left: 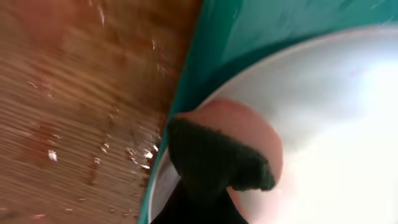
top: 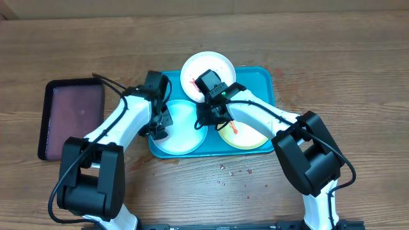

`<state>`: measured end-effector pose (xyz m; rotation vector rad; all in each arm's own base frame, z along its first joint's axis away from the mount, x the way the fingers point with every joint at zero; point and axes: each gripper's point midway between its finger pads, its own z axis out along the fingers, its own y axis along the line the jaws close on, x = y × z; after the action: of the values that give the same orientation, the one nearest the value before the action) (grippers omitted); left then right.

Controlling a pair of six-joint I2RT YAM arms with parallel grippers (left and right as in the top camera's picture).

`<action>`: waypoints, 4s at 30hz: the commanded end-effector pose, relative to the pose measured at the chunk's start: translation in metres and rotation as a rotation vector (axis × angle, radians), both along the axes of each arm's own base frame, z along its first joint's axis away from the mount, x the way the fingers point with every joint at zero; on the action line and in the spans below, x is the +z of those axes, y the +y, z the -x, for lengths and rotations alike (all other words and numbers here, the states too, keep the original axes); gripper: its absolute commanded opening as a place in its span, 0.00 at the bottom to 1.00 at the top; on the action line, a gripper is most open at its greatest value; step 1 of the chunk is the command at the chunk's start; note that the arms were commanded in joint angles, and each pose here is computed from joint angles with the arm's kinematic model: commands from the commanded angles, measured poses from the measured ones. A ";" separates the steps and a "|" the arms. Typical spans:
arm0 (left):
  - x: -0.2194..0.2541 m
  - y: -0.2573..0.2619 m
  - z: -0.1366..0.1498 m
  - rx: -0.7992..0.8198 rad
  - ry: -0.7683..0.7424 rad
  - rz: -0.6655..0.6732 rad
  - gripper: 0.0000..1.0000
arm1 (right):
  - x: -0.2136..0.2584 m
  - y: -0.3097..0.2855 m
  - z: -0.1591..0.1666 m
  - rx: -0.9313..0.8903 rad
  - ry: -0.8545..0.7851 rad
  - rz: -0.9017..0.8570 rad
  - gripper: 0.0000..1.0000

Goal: Clean dirty plates on tray and stack at the side
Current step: 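Scrub the light-blue plate with the sponge in the left gripper, then lift the light-blue plate with the right gripper and place it right of tray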

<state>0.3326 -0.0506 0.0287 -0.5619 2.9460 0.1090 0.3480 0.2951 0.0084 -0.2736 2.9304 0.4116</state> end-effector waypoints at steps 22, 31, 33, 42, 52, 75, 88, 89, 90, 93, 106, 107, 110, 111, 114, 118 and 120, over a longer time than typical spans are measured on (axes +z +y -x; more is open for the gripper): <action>-0.027 0.022 -0.010 -0.024 0.119 -0.127 0.04 | 0.001 -0.001 -0.005 -0.009 -0.017 0.009 0.22; 0.052 0.057 -0.017 0.078 -0.014 -0.313 0.04 | 0.004 -0.003 -0.007 -0.012 -0.027 0.019 0.11; 0.079 0.055 -0.020 0.110 -0.071 -0.284 0.04 | 0.013 -0.001 -0.010 -0.010 -0.041 0.010 0.05; 0.181 0.067 0.003 0.222 -0.319 -0.099 0.04 | 0.107 0.004 -0.031 0.055 -0.257 0.055 0.04; 0.177 0.160 0.062 0.535 -0.194 -0.113 0.04 | 0.219 -0.024 -0.039 0.080 -0.714 0.502 0.04; 0.147 0.197 0.084 0.691 -0.149 0.035 0.04 | 0.311 0.010 -0.008 0.232 -1.117 1.003 0.04; 0.147 0.197 0.084 0.690 -0.152 0.035 0.04 | 0.173 -0.077 -0.072 -0.019 -0.228 -0.152 0.04; 0.147 0.197 0.083 0.690 -0.152 0.036 0.04 | 0.171 -0.100 -0.079 -0.068 -0.200 -0.186 0.04; 0.147 0.196 0.083 0.688 -0.153 0.041 0.04 | 0.169 -0.125 -0.085 -0.123 -0.182 -0.193 0.04; 0.147 0.195 0.083 0.687 -0.153 0.043 0.04 | 0.156 -0.200 -0.097 -0.293 -0.148 -0.150 0.04; 0.148 0.189 0.076 0.677 -0.171 0.093 0.04 | 0.073 -0.410 -0.068 -0.797 -0.092 -0.067 0.04; 0.148 0.189 0.076 0.676 -0.172 0.093 0.04 | 0.069 -0.411 -0.066 -0.801 -0.090 -0.066 0.05; 0.148 0.188 0.075 0.674 -0.175 0.099 0.04 | 0.056 -0.404 -0.066 -0.786 -0.084 -0.071 0.19; 0.148 0.188 0.075 0.675 -0.176 0.099 0.04 | 0.054 -0.400 -0.067 -0.777 -0.081 -0.071 0.24; 0.148 0.188 0.075 0.675 -0.176 0.099 0.04 | 0.051 -0.389 -0.071 -0.750 -0.076 -0.072 0.45; 0.148 0.188 0.075 0.674 -0.176 0.100 0.04 | 0.058 -0.347 -0.084 -0.652 -0.088 -0.185 0.46; 0.148 0.188 0.075 0.674 -0.176 0.100 0.04 | 0.071 -0.310 -0.096 -0.535 -0.124 -0.309 0.46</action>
<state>0.2555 0.1380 0.1765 -1.4905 2.4701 -0.0047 0.4304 -0.0733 0.0674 0.6935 2.6500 0.4294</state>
